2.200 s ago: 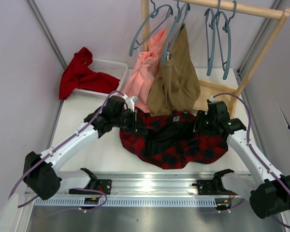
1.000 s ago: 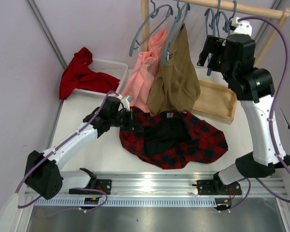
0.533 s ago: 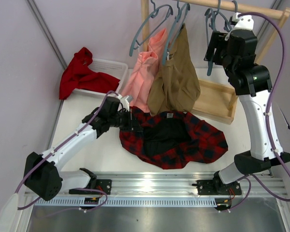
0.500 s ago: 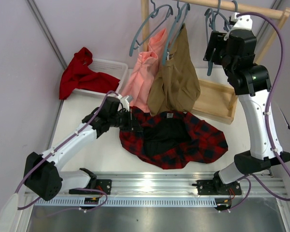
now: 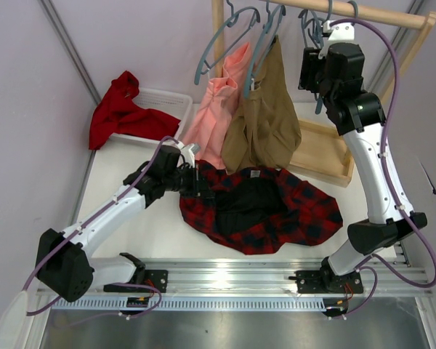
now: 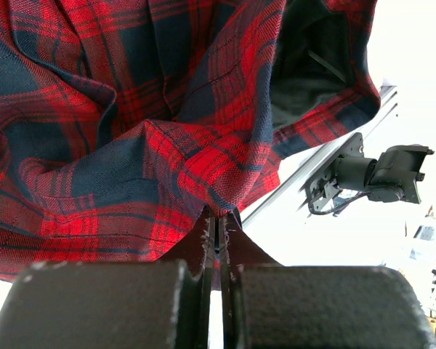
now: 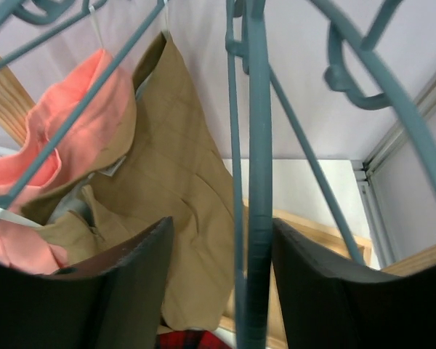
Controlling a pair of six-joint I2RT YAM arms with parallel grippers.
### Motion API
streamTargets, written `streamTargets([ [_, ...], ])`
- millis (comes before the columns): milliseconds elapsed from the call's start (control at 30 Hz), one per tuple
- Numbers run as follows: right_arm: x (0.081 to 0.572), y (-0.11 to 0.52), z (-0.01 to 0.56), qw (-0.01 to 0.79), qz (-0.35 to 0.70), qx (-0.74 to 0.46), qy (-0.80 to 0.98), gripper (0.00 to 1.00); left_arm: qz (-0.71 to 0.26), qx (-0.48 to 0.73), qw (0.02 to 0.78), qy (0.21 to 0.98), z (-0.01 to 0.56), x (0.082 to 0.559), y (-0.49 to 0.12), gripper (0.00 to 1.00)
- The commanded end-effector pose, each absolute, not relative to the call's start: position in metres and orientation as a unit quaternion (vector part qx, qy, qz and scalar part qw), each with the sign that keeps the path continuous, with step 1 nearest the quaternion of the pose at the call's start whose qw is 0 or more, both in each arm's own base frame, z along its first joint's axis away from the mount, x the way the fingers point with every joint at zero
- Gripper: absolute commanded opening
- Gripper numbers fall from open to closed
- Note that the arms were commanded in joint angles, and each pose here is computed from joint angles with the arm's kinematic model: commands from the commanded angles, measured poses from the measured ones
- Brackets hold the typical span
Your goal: Place the skirt on the hanger
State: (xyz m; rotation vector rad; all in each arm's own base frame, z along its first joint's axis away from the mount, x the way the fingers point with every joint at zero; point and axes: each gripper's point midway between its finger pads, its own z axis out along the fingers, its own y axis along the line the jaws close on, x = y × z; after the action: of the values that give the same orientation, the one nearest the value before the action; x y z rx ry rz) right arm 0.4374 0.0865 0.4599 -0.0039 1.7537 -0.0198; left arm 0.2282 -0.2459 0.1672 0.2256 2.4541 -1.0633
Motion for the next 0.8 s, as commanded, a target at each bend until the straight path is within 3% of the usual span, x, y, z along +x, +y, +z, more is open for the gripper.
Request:
streamTargets([
  [0, 0.445, 0.083, 0.473, 0.665, -0.019, -0.011, 0.747, 0.57, -0.391, 0.094, 0.263, 0.877, 0.186, 0.240, -0.246, 0.00],
  [367, 0.445, 0.090, 0.477, 0.683, 0.021, -0.022, 0.730, 0.38, -0.394, 0.092, 0.265, 0.875, 0.187, 0.241, -0.247, 0.00],
  [467, 0.448, 0.090, 0.472, 0.679, 0.018, -0.021, 0.733, 0.29, -0.393, 0.093, 0.263, 0.876, 0.187, 0.241, -0.247, 0.00],
  [633, 0.447, 0.086, 0.479, 0.687, 0.015, -0.011, 0.726, 0.00, -0.395, 0.096, 0.264, 0.875, 0.190, 0.241, -0.248, 0.00],
  [767, 0.441, 0.081, 0.497, 0.700, 0.013, -0.001, 0.714, 0.00, -0.397, 0.097, 0.263, 0.874, 0.191, 0.242, -0.249, 0.00],
])
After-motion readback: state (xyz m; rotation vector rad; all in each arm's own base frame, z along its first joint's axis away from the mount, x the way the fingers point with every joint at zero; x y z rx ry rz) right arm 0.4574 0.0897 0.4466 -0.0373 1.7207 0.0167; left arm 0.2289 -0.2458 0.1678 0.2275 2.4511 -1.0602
